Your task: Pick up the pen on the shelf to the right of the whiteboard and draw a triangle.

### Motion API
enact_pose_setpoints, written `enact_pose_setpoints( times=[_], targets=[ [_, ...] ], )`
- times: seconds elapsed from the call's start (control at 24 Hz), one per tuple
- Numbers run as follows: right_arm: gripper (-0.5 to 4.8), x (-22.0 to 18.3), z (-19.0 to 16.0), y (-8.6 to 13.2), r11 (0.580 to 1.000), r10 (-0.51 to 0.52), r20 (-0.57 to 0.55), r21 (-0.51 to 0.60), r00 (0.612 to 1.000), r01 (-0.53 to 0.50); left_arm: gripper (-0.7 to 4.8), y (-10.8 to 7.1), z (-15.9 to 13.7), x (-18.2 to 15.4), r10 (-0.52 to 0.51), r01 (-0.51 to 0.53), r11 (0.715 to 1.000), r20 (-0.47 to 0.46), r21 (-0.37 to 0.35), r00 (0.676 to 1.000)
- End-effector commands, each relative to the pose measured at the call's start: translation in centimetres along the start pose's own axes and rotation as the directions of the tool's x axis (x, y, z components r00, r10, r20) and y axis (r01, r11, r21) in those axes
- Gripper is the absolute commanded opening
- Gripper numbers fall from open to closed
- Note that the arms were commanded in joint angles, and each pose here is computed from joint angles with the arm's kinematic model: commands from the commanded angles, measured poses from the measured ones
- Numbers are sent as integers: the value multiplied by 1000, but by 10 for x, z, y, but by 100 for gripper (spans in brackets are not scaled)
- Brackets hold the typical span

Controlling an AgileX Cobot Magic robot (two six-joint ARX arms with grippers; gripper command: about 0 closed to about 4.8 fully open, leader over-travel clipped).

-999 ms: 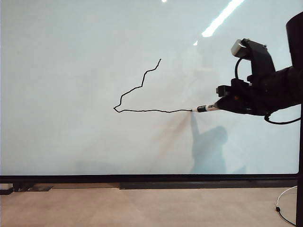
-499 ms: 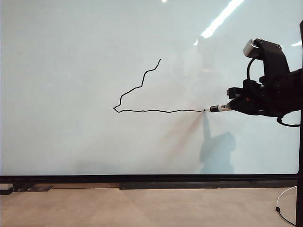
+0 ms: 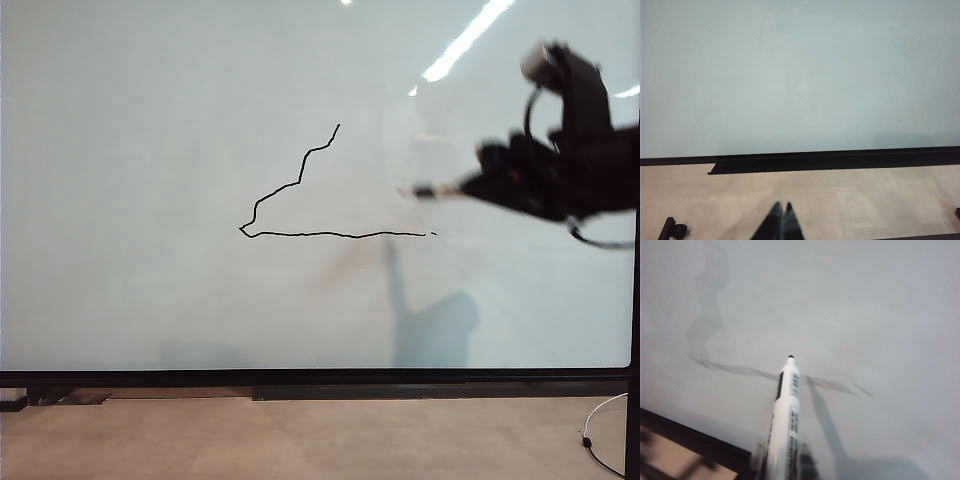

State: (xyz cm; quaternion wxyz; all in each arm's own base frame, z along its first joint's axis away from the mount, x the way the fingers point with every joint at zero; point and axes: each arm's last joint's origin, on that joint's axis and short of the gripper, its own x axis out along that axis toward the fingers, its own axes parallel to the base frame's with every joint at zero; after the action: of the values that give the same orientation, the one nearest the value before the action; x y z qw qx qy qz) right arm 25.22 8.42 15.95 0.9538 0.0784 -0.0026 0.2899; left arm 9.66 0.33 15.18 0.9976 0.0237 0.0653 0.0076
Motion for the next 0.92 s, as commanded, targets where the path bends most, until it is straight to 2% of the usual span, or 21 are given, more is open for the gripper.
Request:
enact_pose_setpoints(
  times=[0.04, 0.37, 0.67, 0.92],
  targets=[
    [-3, 10, 19, 11, 984, 148, 114, 88, 982, -158, -5, 0, 2, 0, 0, 0, 1000, 11, 1, 1000],
    [-3, 28, 40, 26, 961, 231, 201, 108, 952, -256, -5, 0, 2, 0, 0, 0, 1000, 11, 1, 1000],
    [-3, 38, 44, 27, 968, 158, 202, 161, 967, -192, -5, 0, 2, 0, 0, 0, 1000, 11, 1, 1000],
    [-3, 47, 42, 26, 967, 154, 184, 172, 971, -186, -5, 0, 2, 0, 0, 0, 1000, 11, 1, 1000]
  ],
)
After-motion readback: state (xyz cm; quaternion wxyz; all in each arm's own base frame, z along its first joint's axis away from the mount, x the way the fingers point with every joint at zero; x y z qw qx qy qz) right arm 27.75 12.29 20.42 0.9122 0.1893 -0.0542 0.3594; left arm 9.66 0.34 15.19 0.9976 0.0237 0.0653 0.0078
